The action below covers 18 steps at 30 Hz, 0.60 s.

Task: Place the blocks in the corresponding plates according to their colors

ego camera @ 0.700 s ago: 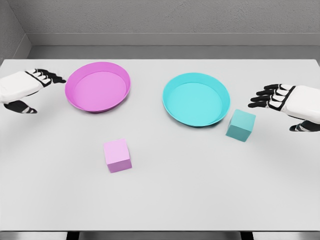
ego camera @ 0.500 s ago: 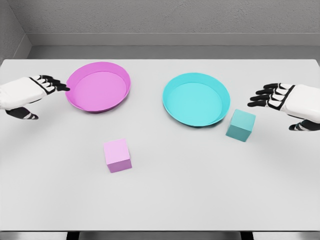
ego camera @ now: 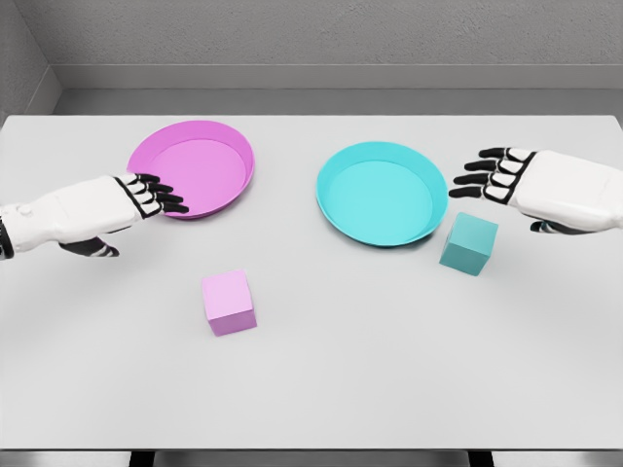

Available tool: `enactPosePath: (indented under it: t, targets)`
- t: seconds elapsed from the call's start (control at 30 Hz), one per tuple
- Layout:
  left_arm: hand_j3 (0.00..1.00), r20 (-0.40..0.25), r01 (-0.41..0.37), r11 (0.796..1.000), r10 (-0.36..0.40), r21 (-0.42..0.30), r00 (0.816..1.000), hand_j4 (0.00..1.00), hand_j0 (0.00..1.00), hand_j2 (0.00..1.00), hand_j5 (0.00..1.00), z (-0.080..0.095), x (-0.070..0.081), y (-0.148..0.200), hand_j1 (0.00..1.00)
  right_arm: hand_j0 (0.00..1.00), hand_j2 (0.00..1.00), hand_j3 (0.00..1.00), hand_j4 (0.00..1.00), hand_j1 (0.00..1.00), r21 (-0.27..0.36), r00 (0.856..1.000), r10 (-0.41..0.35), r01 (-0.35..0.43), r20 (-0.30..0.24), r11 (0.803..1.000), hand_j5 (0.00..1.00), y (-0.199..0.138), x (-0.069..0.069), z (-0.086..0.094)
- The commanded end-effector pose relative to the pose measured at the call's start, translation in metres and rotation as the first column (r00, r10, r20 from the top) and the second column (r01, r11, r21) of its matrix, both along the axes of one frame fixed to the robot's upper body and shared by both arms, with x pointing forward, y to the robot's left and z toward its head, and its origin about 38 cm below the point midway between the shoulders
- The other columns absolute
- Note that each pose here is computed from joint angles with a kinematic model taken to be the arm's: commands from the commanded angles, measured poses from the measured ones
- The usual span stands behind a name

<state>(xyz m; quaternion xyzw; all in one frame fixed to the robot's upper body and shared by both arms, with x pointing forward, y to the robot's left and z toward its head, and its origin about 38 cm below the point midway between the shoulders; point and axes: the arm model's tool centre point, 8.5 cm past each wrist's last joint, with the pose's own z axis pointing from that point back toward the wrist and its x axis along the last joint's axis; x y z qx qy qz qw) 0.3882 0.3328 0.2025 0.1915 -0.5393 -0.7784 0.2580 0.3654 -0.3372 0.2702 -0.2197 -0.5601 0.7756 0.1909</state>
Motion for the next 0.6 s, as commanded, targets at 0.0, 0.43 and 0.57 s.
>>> enactPosePath:
  t: [0.0,0.43,0.57]
  targets:
    - [1.0,-0.004,0.038,0.999,-0.038,0.001,0.999,1.0,1.0,1.0,1.0,-0.003,-0.005,-0.013,1.0,1.0,1.0,1.0,1.0,1.0,-0.008,1.0,-0.004,0.004,-0.011,1.0,1.0,0.007,0.007,-0.016]
    - [1.0,-0.02,0.17,0.985,-0.17,0.002,0.985,1.0,1.0,1.0,1.0,-0.017,-0.025,-0.056,1.0,1.0,1.0,1.0,1.0,1.0,-0.206,0.998,-0.02,0.008,-0.059,0.978,1.0,0.003,0.018,-0.012]
    - [1.0,-0.013,0.183,0.983,-0.183,0.0,0.983,1.0,1.0,1.0,1.0,-0.017,-0.026,-0.062,1.0,1.0,1.0,1.0,1.0,1.0,-0.233,0.997,0.007,-0.024,-0.071,0.972,1.0,0.013,0.018,-0.022]
